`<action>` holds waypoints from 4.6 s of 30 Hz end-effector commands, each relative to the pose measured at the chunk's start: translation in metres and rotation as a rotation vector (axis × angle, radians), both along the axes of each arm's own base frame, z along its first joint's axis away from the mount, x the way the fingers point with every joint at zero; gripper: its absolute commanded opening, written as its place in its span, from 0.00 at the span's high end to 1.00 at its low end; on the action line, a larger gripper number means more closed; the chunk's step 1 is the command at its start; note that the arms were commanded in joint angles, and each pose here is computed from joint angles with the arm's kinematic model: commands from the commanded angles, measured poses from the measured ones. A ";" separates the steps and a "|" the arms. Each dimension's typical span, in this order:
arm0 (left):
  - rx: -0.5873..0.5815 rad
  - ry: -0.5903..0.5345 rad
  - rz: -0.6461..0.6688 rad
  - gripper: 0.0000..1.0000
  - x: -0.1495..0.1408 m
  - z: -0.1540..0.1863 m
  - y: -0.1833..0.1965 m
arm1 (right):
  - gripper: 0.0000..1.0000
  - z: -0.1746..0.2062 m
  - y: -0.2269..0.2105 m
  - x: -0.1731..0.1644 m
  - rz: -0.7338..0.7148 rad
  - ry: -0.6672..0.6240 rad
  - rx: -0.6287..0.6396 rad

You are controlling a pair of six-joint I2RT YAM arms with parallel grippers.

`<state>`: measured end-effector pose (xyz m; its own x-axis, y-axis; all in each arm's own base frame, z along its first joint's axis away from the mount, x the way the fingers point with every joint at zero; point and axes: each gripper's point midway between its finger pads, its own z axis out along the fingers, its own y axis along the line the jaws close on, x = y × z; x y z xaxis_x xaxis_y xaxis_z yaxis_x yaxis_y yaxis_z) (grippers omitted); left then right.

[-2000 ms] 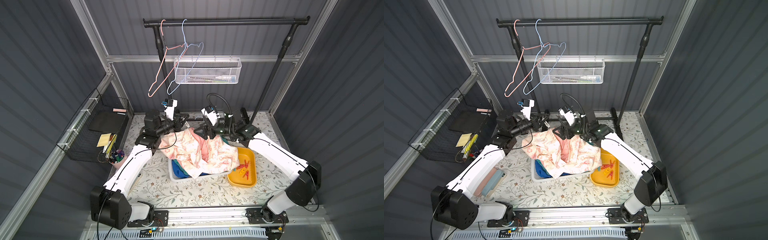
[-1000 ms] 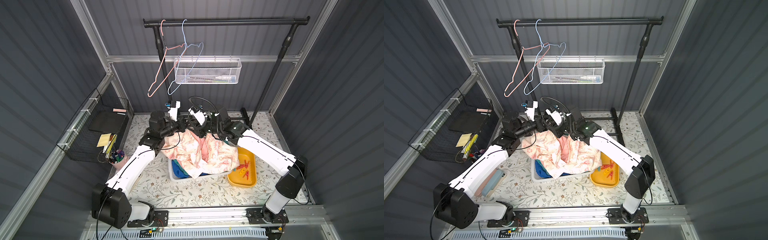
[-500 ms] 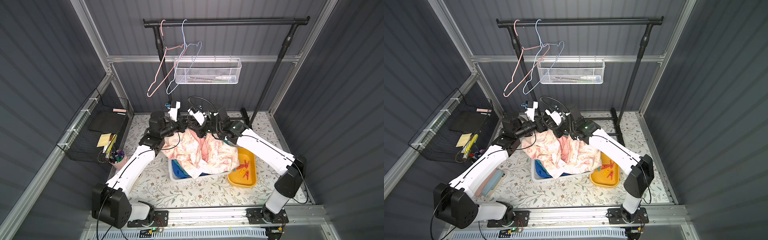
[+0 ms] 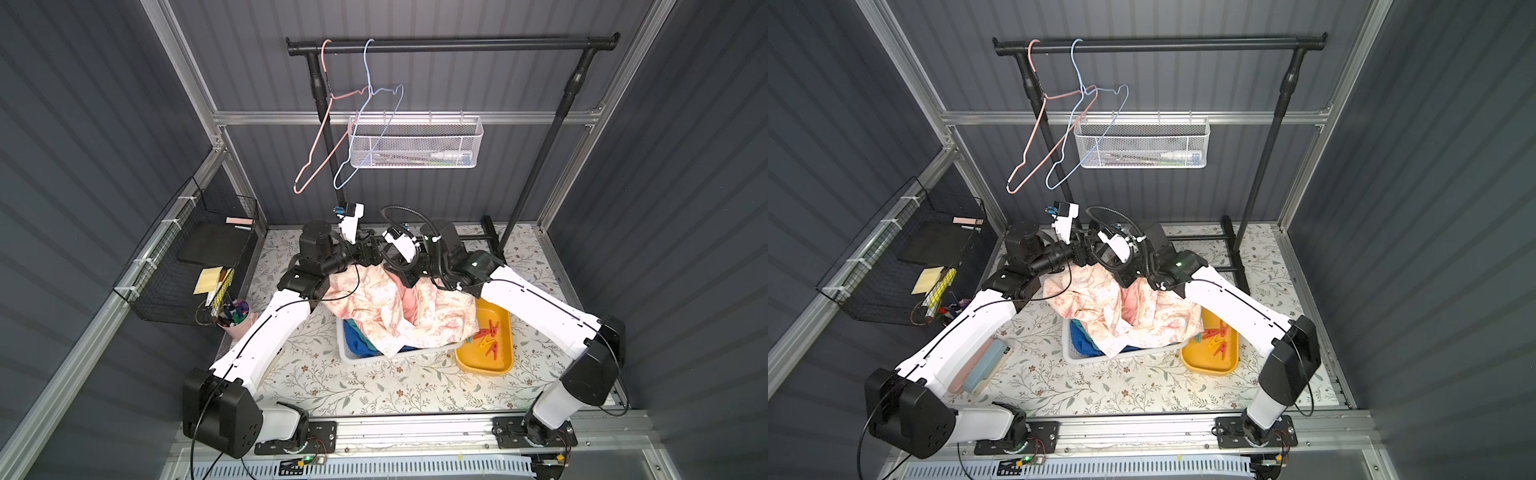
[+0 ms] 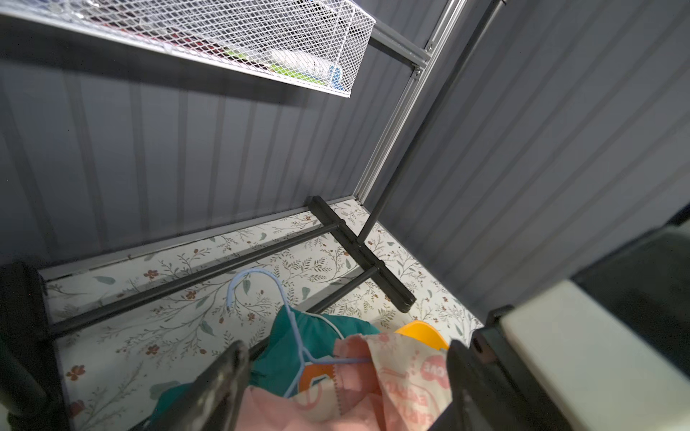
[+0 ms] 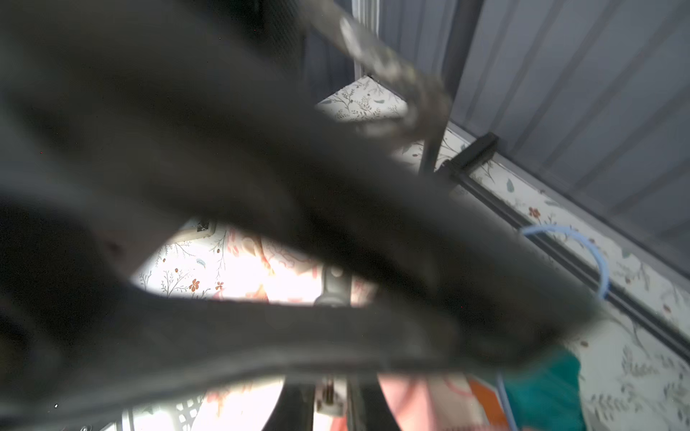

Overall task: Remove the clothespins securing jackets to the hanger
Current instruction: Place the clothespin in the storage box, then pick up the hanger from the basket, then remove the jacket from the hanger.

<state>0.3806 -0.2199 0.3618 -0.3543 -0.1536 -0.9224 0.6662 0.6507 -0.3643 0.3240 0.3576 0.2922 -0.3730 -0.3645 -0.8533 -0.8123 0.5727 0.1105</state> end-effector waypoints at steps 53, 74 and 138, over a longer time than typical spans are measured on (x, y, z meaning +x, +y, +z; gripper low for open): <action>0.210 0.266 0.104 0.25 -0.045 -0.174 0.003 | 0.25 -0.017 -0.062 0.108 -0.698 0.389 0.041; 0.052 0.280 0.136 0.26 -0.066 -0.166 -0.012 | 0.42 -0.082 -0.030 0.107 -0.537 0.625 -0.030; 0.284 0.125 0.386 0.05 -0.044 -0.026 0.029 | 1.00 0.037 -0.021 0.063 -0.614 0.185 -0.076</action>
